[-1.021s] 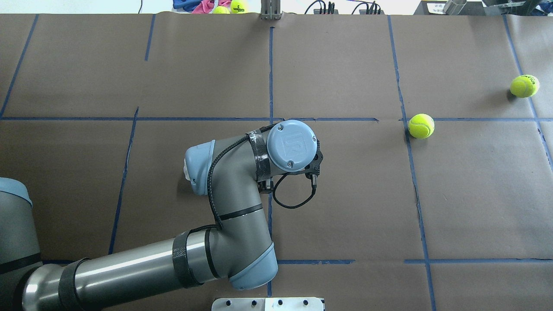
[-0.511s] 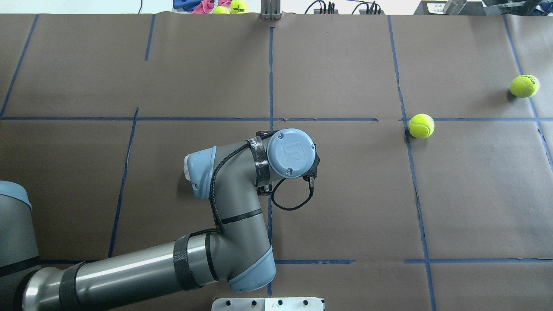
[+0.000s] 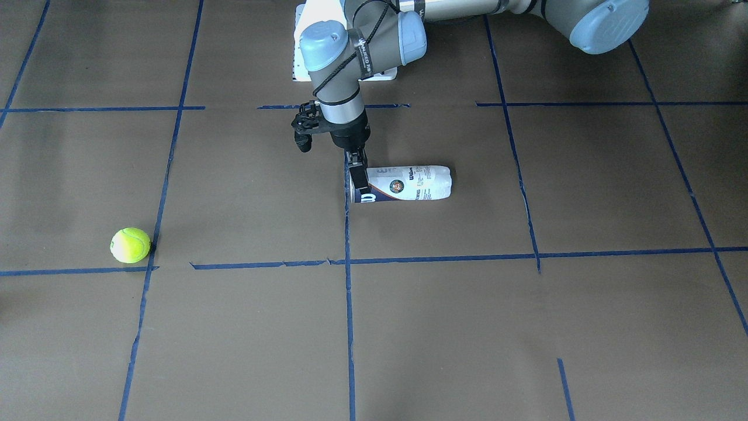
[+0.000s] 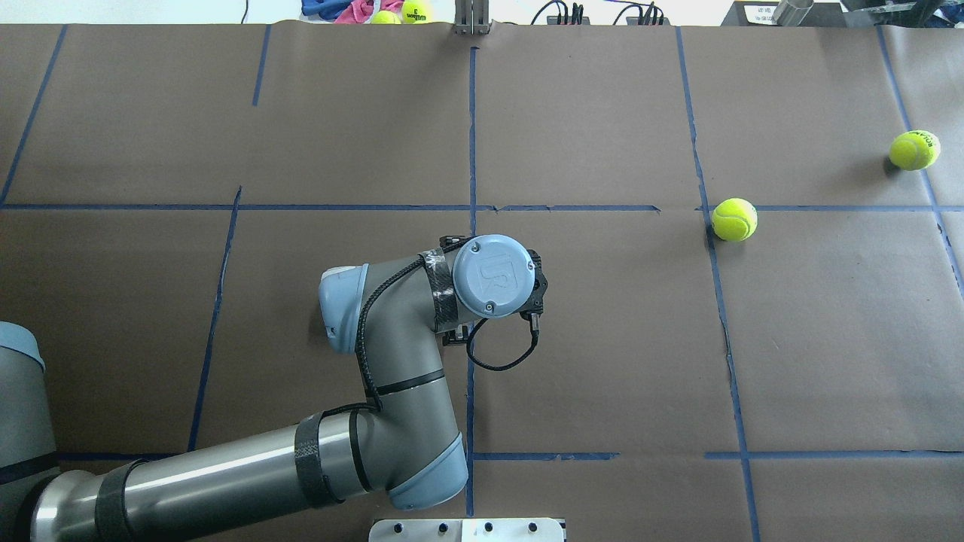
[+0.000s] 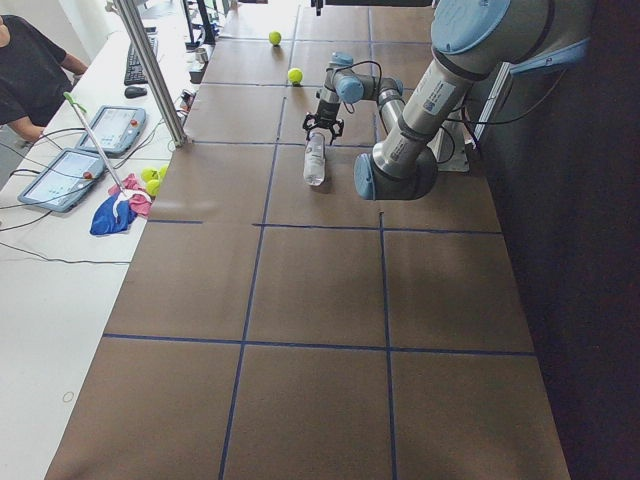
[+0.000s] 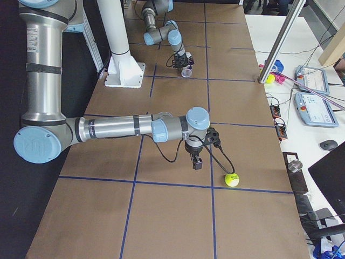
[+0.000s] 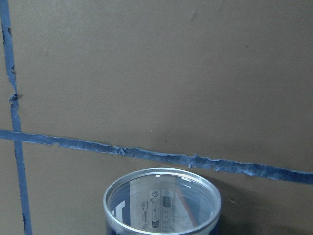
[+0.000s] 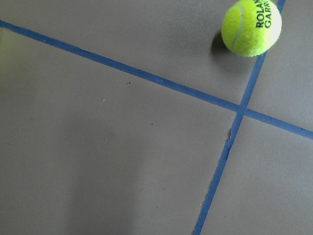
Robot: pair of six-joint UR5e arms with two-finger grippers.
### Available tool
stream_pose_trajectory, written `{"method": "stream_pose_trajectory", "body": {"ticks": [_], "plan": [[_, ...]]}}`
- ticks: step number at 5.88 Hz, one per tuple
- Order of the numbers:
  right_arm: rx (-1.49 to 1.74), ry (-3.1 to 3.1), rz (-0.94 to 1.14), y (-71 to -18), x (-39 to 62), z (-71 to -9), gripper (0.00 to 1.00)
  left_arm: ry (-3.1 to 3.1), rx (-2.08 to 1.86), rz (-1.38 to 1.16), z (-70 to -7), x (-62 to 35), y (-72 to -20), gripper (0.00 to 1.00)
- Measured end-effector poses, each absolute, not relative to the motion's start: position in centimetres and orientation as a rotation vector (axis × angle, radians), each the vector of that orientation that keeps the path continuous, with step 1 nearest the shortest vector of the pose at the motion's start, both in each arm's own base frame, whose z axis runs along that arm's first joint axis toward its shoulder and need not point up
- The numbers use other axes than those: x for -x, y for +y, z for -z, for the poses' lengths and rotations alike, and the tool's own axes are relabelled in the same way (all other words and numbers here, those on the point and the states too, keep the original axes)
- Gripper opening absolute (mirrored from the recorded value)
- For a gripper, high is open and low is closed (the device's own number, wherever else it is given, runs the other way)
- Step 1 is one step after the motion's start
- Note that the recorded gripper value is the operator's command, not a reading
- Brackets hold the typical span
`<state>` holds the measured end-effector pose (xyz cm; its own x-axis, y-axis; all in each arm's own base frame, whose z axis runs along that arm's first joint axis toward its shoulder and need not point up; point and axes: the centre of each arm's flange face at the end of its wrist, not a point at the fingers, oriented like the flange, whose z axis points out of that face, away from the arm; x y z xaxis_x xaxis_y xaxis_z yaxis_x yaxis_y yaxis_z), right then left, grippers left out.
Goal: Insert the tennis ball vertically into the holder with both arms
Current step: 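Close the left gripper on the can and tilt it upright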
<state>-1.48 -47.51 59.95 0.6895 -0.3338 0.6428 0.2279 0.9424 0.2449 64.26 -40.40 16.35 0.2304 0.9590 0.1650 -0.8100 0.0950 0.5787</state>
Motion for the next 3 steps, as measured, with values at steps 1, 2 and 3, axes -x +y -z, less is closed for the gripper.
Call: {"method": "stream_pose_trajectory", "body": {"ticks": [1, 2, 3], "plan": [[-0.151, -0.748, 0.316, -47.51, 1.48, -59.91, 1.0, 0.293, -0.655, -1.33, -16.69, -64.82, -40.59, 1.0], [-0.151, -0.748, 0.316, -47.51, 1.49, -59.88, 1.0, 0.29, -0.669, -1.325, -17.17, -65.29, -40.87, 1.0], [-0.152, -0.749, 0.317, -47.51, 1.49, -59.86, 1.0, 0.272, -0.681, -1.32, -17.54, -65.42, -41.08, 0.94]]}}
